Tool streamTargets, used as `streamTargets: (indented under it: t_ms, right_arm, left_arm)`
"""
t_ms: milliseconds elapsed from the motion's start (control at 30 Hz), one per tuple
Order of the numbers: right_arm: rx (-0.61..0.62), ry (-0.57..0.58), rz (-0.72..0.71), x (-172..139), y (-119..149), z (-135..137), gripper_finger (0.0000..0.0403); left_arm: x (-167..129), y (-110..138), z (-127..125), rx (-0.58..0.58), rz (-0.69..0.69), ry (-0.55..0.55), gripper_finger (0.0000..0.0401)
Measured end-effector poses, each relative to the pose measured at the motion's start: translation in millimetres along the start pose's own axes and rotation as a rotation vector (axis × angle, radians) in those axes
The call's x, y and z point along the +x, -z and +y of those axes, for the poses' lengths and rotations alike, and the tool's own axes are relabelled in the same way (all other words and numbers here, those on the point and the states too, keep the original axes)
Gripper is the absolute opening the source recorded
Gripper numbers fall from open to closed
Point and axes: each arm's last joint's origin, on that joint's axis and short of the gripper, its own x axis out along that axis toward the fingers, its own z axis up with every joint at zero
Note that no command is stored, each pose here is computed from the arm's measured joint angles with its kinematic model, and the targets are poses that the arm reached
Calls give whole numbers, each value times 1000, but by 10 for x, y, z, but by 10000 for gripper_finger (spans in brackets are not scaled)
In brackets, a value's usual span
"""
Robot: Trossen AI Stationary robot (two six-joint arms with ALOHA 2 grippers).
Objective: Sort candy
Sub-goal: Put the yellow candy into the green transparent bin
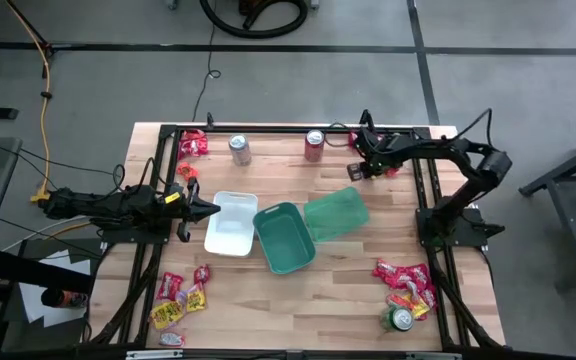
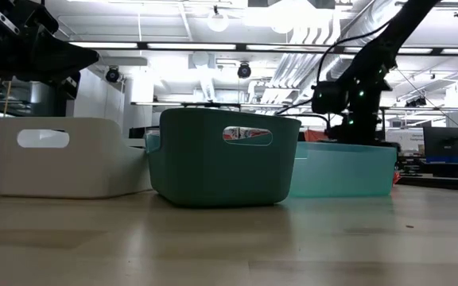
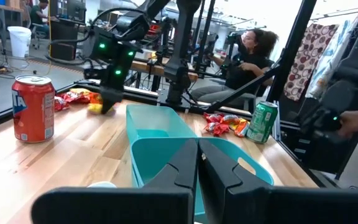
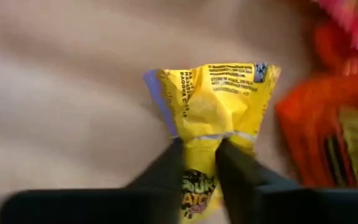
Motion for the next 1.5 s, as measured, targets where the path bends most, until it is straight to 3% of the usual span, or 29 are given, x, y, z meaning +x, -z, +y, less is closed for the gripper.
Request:
streamTargets:
  t_ms: [67, 200, 333, 467, 600, 700, 933, 1300, 1500]
  right_arm:
    - [-25, -48, -44, -144, 4, 28, 18]
    - [-95, -235, -158, -562, 26, 108, 27]
    - [-304, -588, -320, -1079, 126, 243, 7]
    - [-486, -873, -354, -1442, 367, 358, 19]
    - [-581, -973, -296, -1586, 660, 533, 15]
    - [-635, -954, -264, -1585, 871, 703, 8]
    - [-635, -697, -323, -1364, 1083, 966, 29]
    - [-727, -589, -268, -1173, 1117, 1016, 179]
    - [-797, -546, -256, -1324, 1068, 1003, 232]
  left_arm:
    - [0, 0, 0, 0, 0, 0, 1]
    - [0, 1, 0, 0, 0, 0, 1]
    - [0, 1, 0, 0, 0, 0, 1]
    - [0, 0, 0, 0, 0, 0, 1]
    - [0, 0, 0, 0, 0, 0, 1]
    - [0, 0, 0, 0, 0, 0, 1]
    - [0, 0, 0, 0, 0, 0, 1]
    - [0, 1, 1, 0, 1, 0, 1]
    - [0, 1, 0, 0, 0, 0, 1]
